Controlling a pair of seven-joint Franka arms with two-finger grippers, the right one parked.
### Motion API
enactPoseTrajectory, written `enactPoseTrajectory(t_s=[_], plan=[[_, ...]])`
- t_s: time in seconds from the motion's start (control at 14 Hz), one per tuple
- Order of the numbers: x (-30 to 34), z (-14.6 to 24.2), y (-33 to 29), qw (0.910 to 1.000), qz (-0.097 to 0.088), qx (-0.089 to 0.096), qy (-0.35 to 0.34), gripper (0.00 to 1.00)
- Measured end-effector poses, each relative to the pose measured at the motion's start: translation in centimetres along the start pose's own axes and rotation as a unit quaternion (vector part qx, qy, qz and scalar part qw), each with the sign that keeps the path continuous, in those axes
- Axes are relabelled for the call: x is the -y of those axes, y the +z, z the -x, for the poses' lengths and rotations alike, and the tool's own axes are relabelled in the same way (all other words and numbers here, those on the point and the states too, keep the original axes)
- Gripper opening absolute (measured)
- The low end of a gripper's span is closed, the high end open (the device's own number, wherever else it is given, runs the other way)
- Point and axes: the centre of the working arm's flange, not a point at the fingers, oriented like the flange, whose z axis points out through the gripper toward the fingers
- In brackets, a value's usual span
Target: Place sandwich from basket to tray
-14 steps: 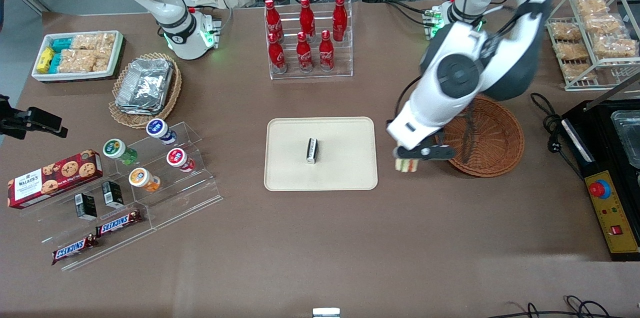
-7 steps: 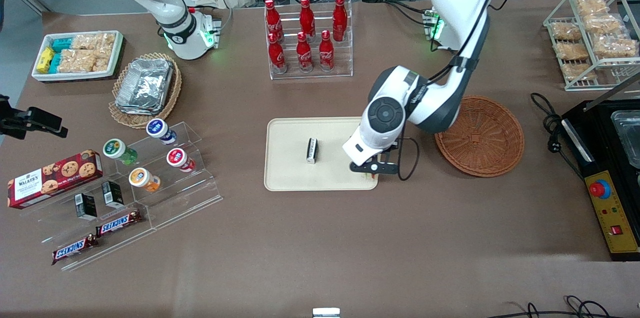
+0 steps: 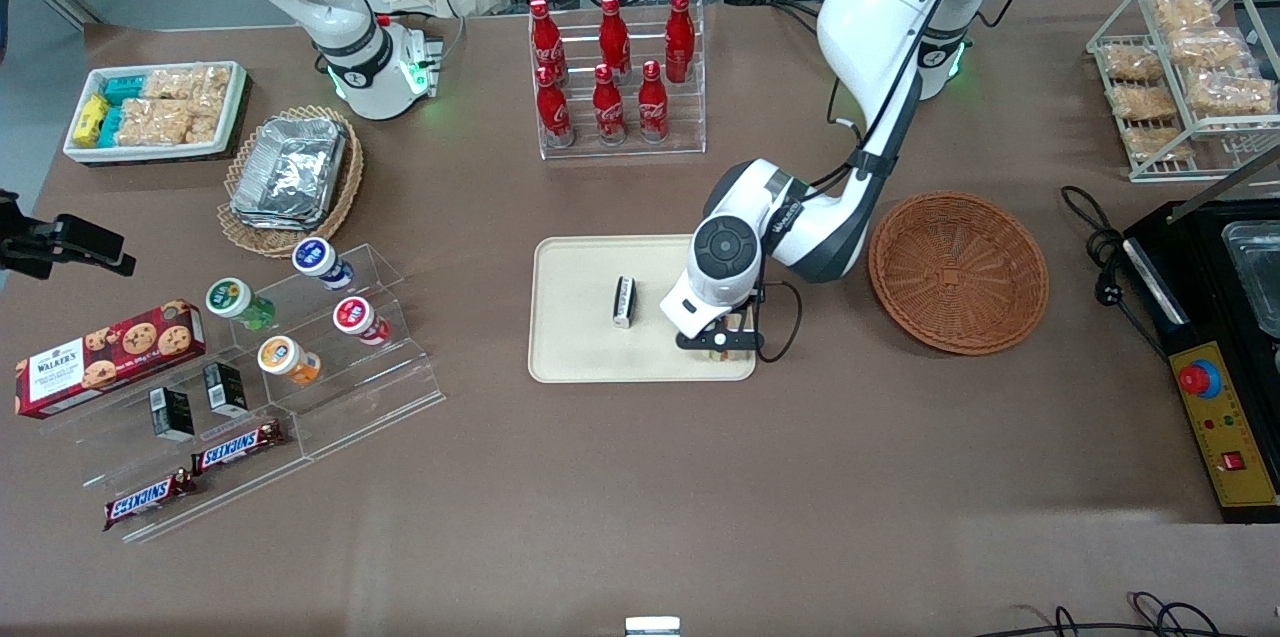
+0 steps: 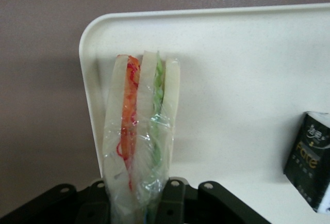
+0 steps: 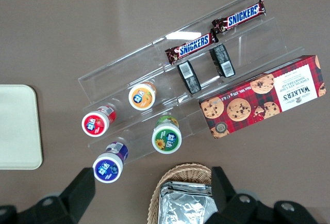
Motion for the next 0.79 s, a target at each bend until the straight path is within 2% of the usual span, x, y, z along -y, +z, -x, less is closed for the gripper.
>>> enactPoseTrajectory(t_s=[0.21, 0.5, 0.57, 0.79], plan=[[0.1, -0.1, -0.1, 0.9999, 0.001, -0.002, -0.010, 0.56], [0.4, -0.7, -1.8, 0.9988, 0.010, -0.016, -0.046, 0.96], [0.5, -0.9, -2.5, 0.9984, 0.014, -0.022, -0.051, 1.00], [2.3, -1.9, -7.2, 0.9958, 0.030, -0.050, -0.070, 1.00]])
